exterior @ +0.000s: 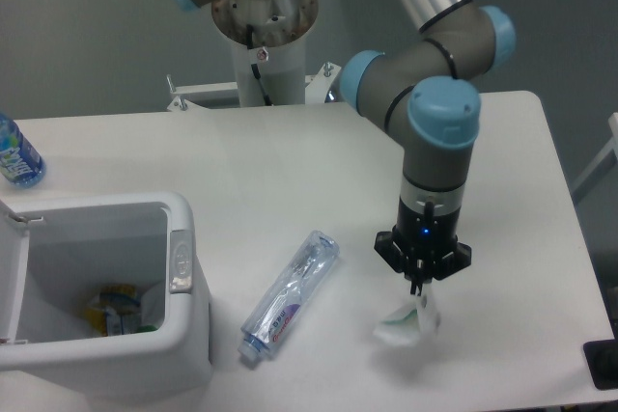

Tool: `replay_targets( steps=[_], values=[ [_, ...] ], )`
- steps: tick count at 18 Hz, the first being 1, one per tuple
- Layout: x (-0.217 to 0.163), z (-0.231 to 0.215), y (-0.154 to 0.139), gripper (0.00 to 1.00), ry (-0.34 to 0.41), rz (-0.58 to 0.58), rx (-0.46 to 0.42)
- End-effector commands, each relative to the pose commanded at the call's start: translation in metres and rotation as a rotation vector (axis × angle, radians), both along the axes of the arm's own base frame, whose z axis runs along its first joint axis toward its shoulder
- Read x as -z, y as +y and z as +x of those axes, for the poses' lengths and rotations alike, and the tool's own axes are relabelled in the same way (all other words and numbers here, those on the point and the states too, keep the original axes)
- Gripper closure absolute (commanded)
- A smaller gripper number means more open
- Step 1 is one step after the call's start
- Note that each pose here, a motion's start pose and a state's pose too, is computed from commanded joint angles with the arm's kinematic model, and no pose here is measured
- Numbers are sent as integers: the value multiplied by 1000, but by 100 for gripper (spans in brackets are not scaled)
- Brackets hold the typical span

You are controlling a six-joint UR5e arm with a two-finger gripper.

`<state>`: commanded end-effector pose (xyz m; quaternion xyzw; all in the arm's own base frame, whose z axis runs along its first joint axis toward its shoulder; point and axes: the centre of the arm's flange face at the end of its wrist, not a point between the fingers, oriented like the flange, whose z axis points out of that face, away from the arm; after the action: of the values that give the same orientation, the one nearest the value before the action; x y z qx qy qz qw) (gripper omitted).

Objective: Place the trash in the trash can
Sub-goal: 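Lift the tissue and carry it over the white bin, then release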

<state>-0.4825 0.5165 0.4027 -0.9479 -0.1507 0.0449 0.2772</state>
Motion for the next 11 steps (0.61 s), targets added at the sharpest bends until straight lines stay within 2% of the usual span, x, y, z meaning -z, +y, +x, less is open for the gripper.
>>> replay_targets(
  steps=[3,5,8,11],
  values=[
    [-37,14,18,100,-39,88,-71],
    [-68,47,35,100,-51,133,-89],
    [-109,89,40,100,-64,188,-115],
    [-149,157,57,100,-100,247,-112]
  ],
)
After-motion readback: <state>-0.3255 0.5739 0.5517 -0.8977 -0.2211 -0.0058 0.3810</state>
